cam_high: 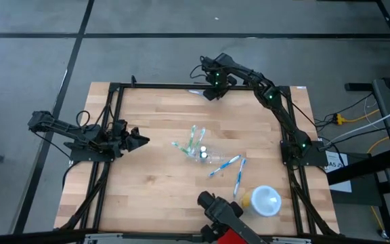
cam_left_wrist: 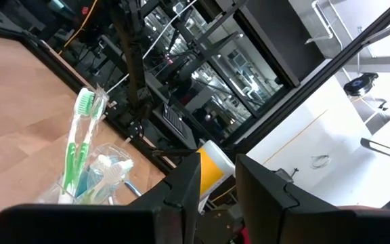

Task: Pick & Place toothbrushing station
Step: Put the top blue toothbrush into the transparent organizer

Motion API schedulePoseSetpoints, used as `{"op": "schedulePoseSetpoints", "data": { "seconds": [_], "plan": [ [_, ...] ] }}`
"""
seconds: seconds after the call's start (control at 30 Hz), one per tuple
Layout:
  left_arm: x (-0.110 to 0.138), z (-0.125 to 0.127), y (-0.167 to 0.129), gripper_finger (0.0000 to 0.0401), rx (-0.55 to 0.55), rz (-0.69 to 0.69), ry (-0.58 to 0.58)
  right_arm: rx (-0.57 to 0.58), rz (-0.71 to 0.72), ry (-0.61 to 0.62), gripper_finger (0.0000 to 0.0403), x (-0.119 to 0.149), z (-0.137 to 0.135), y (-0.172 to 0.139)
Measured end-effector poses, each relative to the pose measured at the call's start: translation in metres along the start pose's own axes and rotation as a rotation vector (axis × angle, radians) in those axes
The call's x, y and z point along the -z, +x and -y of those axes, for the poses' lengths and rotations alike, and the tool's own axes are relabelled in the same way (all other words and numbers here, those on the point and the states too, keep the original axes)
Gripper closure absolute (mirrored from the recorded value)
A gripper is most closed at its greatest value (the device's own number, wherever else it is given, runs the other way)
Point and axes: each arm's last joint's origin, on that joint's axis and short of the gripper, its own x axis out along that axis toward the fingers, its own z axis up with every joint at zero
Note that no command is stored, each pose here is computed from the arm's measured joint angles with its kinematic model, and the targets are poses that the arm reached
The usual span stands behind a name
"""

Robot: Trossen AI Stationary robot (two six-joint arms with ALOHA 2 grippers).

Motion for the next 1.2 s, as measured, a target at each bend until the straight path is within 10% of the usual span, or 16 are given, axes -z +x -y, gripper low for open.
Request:
{"op": "schedulePoseSetpoints", "data": {
  "seconds": [0.27, 0.67, 1.2],
  "plan": [
    [0.0, 0.0, 0.0, 0.0313, 0.0, -0.001, -0.006, 0.005, -0.061, -0.017, 0.0394, 0.006, 0.0, 0.0],
    [0.0, 0.001, 0.0, 0.0313, 0.016, -0.016, 0.002, 0.06, 0.04, -0.057, 0.0401, 0.035, -0.038, -0.054],
    [-0.007, 0.012, 0.0, 0.0313, 0.143, -0.014, 0.068, -0.034, 0.482, -0.12, 0.0402, 0.183, -0.113, -0.213]
  ]
}}
